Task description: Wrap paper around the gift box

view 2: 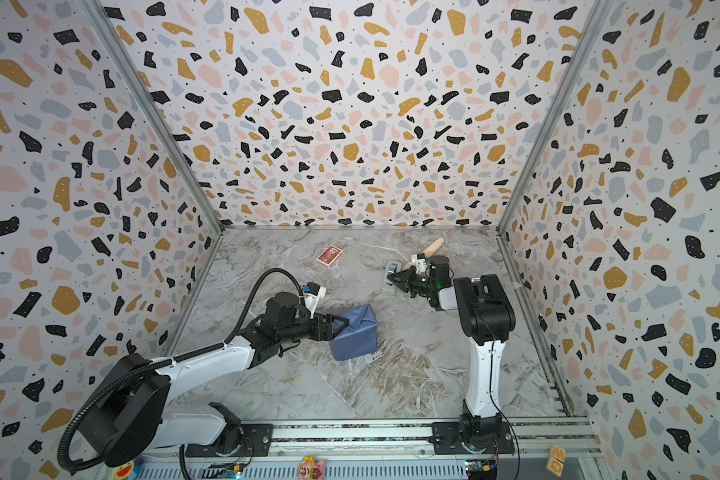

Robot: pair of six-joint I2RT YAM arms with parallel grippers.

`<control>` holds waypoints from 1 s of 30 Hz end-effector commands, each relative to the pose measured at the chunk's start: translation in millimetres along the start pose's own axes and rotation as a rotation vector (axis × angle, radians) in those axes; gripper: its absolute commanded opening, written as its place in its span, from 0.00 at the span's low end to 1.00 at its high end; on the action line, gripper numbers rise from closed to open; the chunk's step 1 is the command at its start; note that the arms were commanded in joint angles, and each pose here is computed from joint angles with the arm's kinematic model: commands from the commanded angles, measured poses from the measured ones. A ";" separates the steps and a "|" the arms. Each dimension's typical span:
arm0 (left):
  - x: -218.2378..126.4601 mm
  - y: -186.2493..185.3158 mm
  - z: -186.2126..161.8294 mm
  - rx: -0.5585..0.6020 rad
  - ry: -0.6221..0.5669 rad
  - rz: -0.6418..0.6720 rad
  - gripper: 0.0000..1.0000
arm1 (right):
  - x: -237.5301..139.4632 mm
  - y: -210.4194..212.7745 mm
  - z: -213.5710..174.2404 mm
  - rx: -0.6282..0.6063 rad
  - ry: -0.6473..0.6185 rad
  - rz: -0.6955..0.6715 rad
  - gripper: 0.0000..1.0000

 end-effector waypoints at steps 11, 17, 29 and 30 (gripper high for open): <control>1.5 38.2 -32.4 -0.045 0.132 0.176 0.83 | -14.1 56.6 -1.7 -0.113 -0.015 0.165 0.00; 2.3 38.2 -31.8 -0.046 0.131 0.177 0.83 | -16.7 53.3 -21.2 -0.097 0.005 0.146 0.00; 1.9 38.4 -32.3 -0.045 0.132 0.178 0.82 | -16.8 28.7 -54.5 -0.058 0.048 0.074 0.00; 2.0 38.5 -32.4 -0.046 0.133 0.178 0.82 | -15.1 24.1 -56.5 -0.054 0.056 0.058 0.00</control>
Point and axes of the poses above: each gripper's point midway between its finger pads, its own x axis out along the fingers, its own y axis along the line the jaws close on, z = x × y, the point moved 6 cm from there along -x, back along the fingers, and after that the axes turned 14 degrees about -x, right-handed, at the moved point
